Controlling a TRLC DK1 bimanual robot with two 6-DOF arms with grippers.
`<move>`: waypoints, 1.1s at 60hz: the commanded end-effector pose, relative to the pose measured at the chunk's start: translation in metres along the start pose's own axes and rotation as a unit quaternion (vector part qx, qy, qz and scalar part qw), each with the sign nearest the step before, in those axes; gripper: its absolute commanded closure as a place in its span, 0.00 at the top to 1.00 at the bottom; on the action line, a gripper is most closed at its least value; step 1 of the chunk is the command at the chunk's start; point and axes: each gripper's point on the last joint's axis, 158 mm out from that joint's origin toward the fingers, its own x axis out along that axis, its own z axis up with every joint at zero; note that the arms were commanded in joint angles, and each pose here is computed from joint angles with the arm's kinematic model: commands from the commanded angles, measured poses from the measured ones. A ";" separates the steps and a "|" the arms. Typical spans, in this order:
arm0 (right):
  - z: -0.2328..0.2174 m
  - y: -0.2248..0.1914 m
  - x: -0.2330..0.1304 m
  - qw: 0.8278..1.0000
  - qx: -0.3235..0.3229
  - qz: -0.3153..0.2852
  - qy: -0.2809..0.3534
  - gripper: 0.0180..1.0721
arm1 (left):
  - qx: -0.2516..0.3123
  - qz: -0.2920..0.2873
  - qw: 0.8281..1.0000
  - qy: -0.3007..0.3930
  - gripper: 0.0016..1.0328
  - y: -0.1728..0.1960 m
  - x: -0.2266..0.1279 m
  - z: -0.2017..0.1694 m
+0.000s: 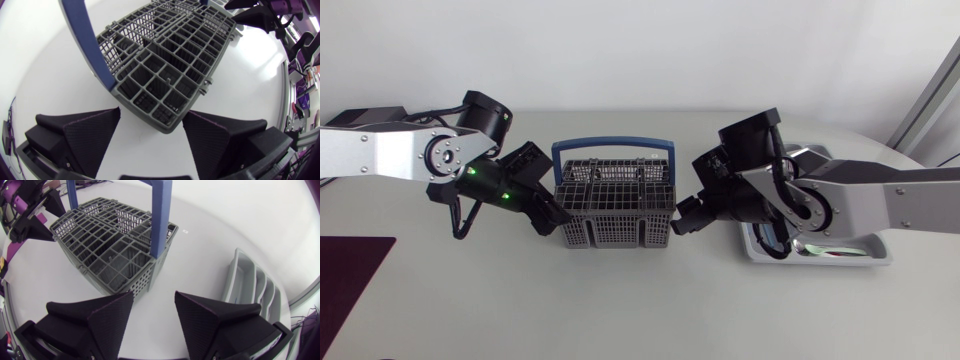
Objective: Unload the cutlery basket into the drawer organizer.
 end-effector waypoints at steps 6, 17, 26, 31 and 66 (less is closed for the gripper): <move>0.002 -0.002 -0.012 1.000 0.011 -0.010 -0.008 0.60 | -0.002 0.004 1.000 -0.005 0.95 -0.001 -0.003 0.002; 0.005 -0.010 -0.029 0.999 0.012 -0.020 -0.024 0.77 | 0.000 0.012 1.000 -0.017 0.95 -0.006 -0.019 -0.002; 0.007 -0.020 -0.041 0.999 0.008 -0.030 -0.036 0.95 | -0.004 0.024 0.999 -0.030 0.95 -0.006 -0.033 -0.002; 0.006 -0.033 -0.048 0.998 0.014 -0.042 -0.042 0.95 | -0.006 0.031 0.999 -0.037 0.95 -0.006 -0.042 -0.004; -0.034 -0.117 -0.105 0.986 0.034 -0.143 -0.075 0.95 | -0.065 0.132 0.984 -0.101 0.95 0.024 -0.109 -0.027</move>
